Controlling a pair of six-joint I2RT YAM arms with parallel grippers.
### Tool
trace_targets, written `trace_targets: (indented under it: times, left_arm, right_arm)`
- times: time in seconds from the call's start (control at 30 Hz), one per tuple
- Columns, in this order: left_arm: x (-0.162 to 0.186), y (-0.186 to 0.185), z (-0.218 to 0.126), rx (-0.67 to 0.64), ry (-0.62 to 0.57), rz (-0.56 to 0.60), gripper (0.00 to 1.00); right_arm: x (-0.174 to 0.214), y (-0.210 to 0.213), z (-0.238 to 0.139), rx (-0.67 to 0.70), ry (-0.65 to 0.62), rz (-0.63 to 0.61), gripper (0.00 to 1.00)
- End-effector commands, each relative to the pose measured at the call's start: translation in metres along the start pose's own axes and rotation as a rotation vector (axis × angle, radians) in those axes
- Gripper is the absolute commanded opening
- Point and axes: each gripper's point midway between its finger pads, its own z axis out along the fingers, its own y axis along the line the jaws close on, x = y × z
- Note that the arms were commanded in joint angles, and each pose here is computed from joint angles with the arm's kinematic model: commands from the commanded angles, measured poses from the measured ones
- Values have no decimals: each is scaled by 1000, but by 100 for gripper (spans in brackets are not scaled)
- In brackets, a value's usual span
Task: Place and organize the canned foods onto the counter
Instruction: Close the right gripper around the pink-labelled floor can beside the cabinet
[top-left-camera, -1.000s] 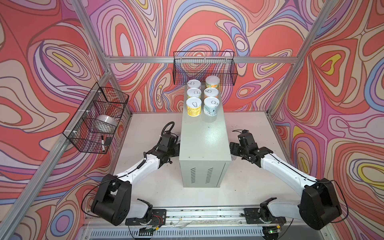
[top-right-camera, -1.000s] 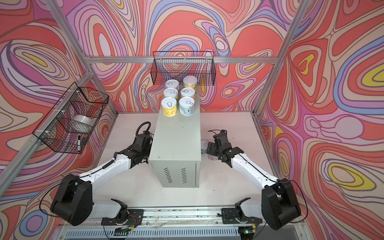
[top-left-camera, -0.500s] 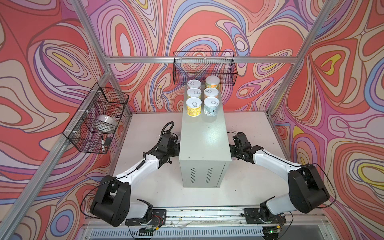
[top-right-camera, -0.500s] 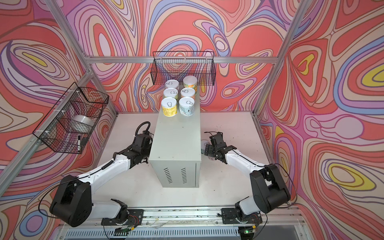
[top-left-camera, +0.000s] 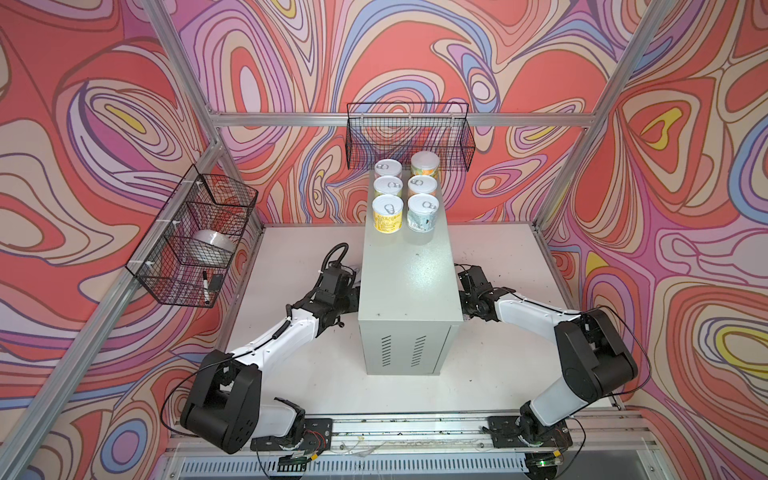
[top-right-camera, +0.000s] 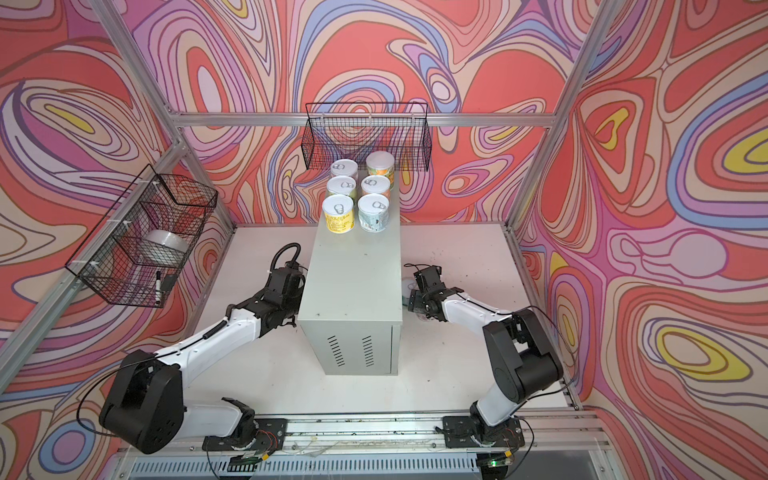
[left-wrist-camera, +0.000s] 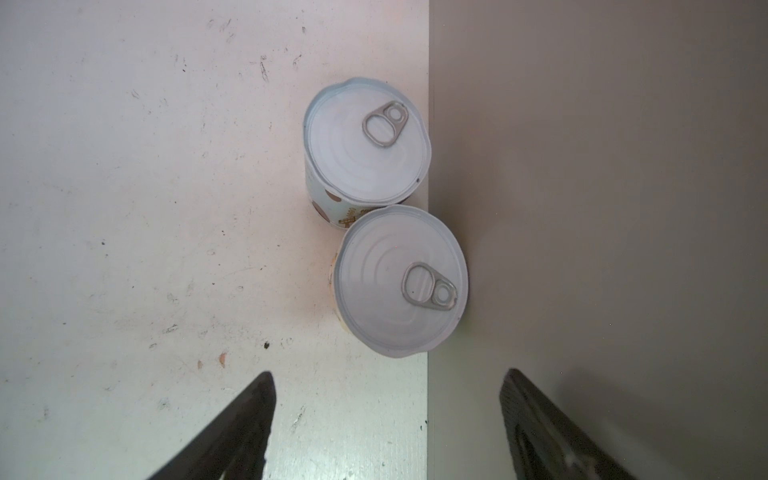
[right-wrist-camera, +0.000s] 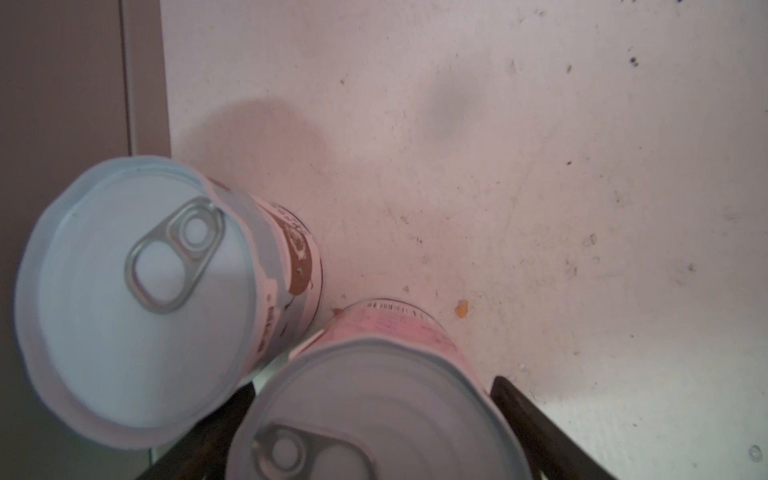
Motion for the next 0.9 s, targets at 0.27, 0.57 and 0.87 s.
trace_targets:
  times: [0.27, 0.57, 0.87]
  left_arm:
    - [-12, -9, -6, 24, -24, -2, 85]
    - [-12, -11, -7, 32, -17, -3, 85]
    - [-14, -12, -13, 37, -23, -3, 85]
  right_arm:
    - [-12, 4, 8, -7, -38, 27, 82]
    - [-1, 0, 6, -10, -19, 29, 52]
    - [-21, -2, -46, -23, -63, -2, 0]
